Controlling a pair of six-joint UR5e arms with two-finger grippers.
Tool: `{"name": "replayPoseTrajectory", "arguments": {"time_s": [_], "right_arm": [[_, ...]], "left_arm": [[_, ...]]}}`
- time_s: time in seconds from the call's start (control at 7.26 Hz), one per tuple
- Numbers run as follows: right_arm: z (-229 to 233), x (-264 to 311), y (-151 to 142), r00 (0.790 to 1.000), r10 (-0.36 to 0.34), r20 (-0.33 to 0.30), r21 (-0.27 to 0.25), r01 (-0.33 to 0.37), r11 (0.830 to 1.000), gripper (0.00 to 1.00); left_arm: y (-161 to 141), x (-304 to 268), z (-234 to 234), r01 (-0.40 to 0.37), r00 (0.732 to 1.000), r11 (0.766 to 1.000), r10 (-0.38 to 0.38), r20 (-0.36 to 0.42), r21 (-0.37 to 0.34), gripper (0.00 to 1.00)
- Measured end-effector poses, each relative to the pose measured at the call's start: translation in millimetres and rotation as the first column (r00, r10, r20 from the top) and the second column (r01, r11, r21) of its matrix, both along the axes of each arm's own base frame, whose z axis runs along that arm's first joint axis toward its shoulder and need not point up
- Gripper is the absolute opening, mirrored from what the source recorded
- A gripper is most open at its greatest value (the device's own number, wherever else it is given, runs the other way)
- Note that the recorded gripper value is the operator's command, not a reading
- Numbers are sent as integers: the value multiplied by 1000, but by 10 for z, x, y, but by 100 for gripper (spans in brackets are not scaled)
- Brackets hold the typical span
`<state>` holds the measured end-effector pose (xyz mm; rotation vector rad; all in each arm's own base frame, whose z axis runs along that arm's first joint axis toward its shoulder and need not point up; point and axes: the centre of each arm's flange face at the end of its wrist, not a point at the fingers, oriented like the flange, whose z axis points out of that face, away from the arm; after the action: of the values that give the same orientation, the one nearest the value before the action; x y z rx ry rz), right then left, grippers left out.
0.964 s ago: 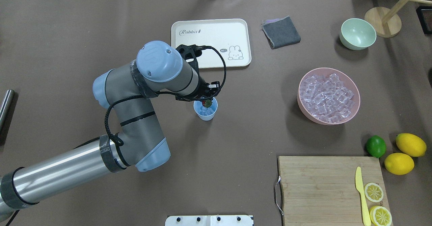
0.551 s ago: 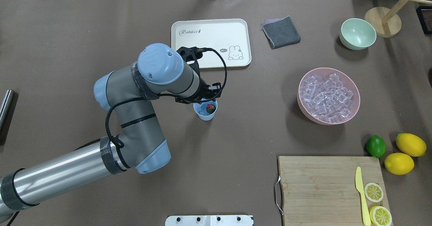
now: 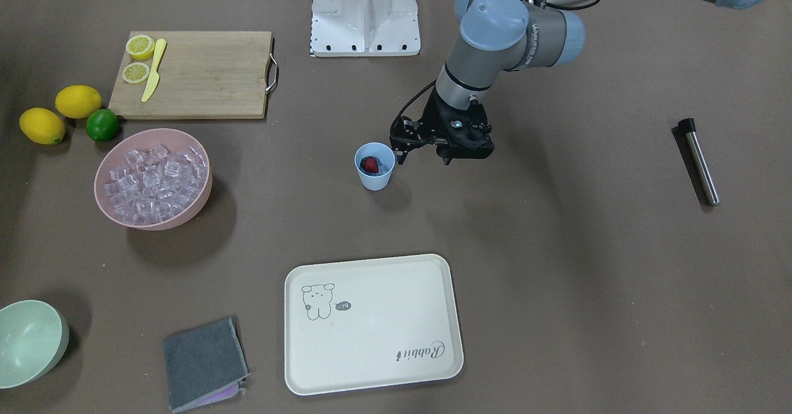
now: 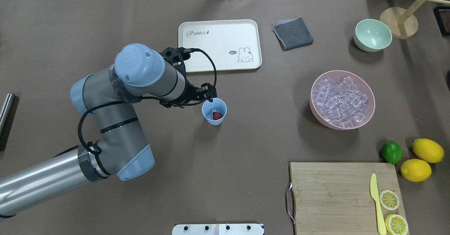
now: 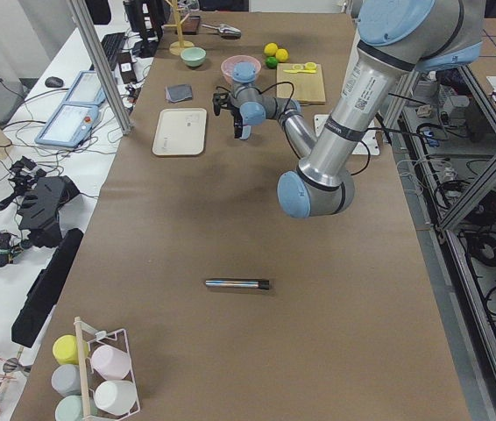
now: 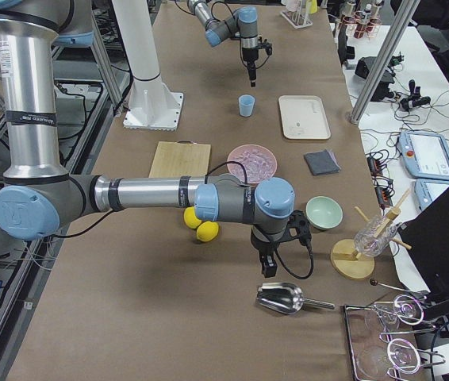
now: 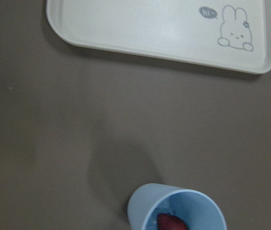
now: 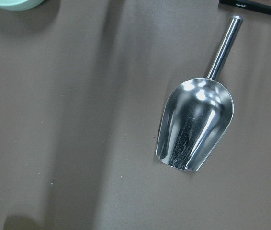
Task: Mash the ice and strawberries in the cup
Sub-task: 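Withdraw the left arm back toward the metal pestle rod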
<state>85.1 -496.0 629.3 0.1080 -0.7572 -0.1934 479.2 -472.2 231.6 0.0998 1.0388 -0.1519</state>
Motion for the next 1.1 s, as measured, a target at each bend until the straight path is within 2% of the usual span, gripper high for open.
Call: {"name": "replayPoseTrajectory", "arguments": {"time_s": [0.41,0.69,1.1], "right_arm": [[98,8,-38,1000,7,0,-25,-7,1000,98],[111,9,-48,1000,9,0,-28,-9,1000,98],[107,9,-58,1000,10,0,-28,-10,1000,98]], "left_arm": [[-438,-877,708,-35,998,999,33,58,21,97],[-713,-1548,1293,-81,990,994,72,118,79,97],[-1108,-2664,2436,-126,967,985,96,236,117,97]]}}
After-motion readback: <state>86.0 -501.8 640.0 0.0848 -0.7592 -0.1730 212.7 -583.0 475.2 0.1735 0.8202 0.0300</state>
